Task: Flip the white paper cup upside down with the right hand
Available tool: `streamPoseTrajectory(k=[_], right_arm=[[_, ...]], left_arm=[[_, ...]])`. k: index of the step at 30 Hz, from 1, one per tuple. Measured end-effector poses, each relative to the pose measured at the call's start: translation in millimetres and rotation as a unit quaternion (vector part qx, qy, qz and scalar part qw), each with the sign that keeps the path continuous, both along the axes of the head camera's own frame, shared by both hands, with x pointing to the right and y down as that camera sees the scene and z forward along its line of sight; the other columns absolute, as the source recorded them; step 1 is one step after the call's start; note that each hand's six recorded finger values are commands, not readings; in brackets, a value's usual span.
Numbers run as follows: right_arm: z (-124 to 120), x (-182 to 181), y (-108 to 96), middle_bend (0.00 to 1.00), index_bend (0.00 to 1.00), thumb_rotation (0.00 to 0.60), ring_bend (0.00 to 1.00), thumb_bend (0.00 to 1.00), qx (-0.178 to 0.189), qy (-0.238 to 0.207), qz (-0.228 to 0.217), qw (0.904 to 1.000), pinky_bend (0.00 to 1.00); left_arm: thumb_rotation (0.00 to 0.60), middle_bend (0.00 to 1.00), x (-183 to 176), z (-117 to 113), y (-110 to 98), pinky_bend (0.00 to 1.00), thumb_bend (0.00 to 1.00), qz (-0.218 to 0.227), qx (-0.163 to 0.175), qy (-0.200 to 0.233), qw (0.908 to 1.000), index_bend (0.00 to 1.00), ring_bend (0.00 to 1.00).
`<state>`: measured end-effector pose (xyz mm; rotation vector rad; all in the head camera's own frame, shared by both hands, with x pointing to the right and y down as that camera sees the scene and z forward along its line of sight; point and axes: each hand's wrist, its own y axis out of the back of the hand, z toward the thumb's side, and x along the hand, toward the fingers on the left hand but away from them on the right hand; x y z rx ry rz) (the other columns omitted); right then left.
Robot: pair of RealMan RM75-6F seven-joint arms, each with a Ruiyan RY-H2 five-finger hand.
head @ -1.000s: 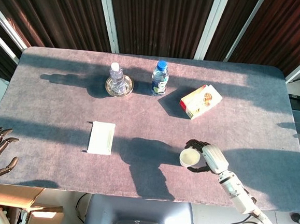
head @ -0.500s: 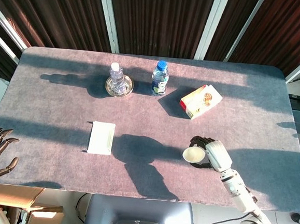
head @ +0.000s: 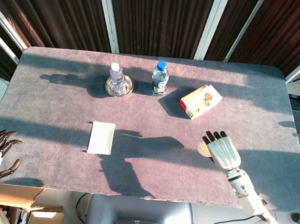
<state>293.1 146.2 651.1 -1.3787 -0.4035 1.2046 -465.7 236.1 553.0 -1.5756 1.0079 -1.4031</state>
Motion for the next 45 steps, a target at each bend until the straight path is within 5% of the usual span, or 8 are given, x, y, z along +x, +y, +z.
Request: streamPoseTrajectory(k=[6,13,28,45], right_arm=[[12.4,1.0,-0.1,0.47,0.55,0.600,0.50,0.27,-0.023,0.072,-0.003,0.9972,0.60],[42.5,-5.5,4.7,0.45,0.46,0.600,0.43,0.27,-0.101,0.052,0.021,0.9933,0.56],[51.4,-6.0,2.1,0.16,0.22,0.600,0.16,0.27,-0.108,-0.010,0.038,0.9933,0.49],[75.5,17.3,-30.5,0.25,0.41,0.600,0.27,0.29,-0.104,0.013,0.066,0.9923,0.49]], left_arm=[[0.600,0.16,-0.4,0.5,0.3,0.40,0.30,-0.002,-0.004,-0.001,1.0000,0.35,0.10],[0.600,0.16,0.0,1.0,0.5,0.40,0.30,-0.002,-0.006,0.000,1.0000,0.35,0.10],[0.600,0.16,-0.6,-0.1,1.1,0.40,0.30,-0.003,-0.006,0.002,1.0000,0.35,0.11],[0.600,0.16,0.2,1.8,1.6,0.40,0.30,-0.002,-0.011,0.000,0.9999,0.35,0.11]])
